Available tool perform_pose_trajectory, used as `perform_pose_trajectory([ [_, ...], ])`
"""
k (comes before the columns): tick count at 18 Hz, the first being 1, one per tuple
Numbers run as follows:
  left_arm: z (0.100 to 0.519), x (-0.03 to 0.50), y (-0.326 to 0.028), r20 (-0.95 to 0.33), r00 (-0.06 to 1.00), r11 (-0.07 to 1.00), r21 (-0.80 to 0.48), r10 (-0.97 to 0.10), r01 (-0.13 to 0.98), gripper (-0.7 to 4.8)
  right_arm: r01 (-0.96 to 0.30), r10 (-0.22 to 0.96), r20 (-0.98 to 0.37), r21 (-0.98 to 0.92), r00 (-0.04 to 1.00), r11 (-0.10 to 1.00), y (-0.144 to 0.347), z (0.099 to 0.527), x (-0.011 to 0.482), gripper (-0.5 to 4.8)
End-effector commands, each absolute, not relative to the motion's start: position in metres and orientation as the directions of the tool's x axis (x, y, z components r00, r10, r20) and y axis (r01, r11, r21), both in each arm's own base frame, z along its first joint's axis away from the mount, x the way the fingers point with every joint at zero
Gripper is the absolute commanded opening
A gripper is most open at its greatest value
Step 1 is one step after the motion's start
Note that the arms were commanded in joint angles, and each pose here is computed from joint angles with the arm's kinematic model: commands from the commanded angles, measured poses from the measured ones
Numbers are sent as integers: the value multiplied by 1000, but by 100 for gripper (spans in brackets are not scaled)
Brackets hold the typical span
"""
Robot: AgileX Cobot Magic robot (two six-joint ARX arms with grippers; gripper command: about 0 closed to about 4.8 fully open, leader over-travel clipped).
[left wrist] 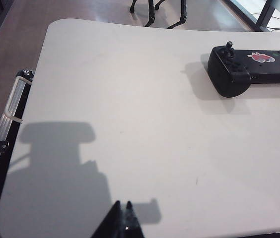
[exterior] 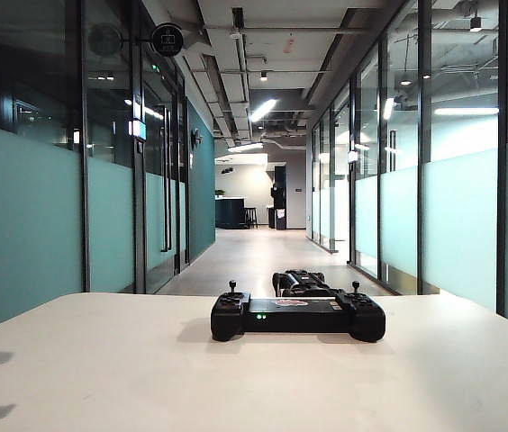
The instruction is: Push the left joystick on the remote control sitting on the white table backward to make the robot dog back up in a straight line until it returns close to you.
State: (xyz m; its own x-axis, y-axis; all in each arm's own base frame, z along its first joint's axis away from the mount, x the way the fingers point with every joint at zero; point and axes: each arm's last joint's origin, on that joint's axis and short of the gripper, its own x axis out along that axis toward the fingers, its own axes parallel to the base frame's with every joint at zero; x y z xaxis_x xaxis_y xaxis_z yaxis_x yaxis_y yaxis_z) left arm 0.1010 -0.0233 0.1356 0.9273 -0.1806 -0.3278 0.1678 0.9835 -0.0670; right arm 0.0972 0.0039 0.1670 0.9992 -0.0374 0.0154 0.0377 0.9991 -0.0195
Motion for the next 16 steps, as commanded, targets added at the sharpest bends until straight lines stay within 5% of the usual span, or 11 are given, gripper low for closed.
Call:
perform_pose_trajectory([
  [1,137,101,-24,-315,931,983,-69,-185,172,-5,41,-40,21,-21,999,999,4,165,98,-5],
  [16,143,102,-22,-255,957,990,-60,-140,129,-5,38,-37,21,-21,999,999,4,165,98,-5],
])
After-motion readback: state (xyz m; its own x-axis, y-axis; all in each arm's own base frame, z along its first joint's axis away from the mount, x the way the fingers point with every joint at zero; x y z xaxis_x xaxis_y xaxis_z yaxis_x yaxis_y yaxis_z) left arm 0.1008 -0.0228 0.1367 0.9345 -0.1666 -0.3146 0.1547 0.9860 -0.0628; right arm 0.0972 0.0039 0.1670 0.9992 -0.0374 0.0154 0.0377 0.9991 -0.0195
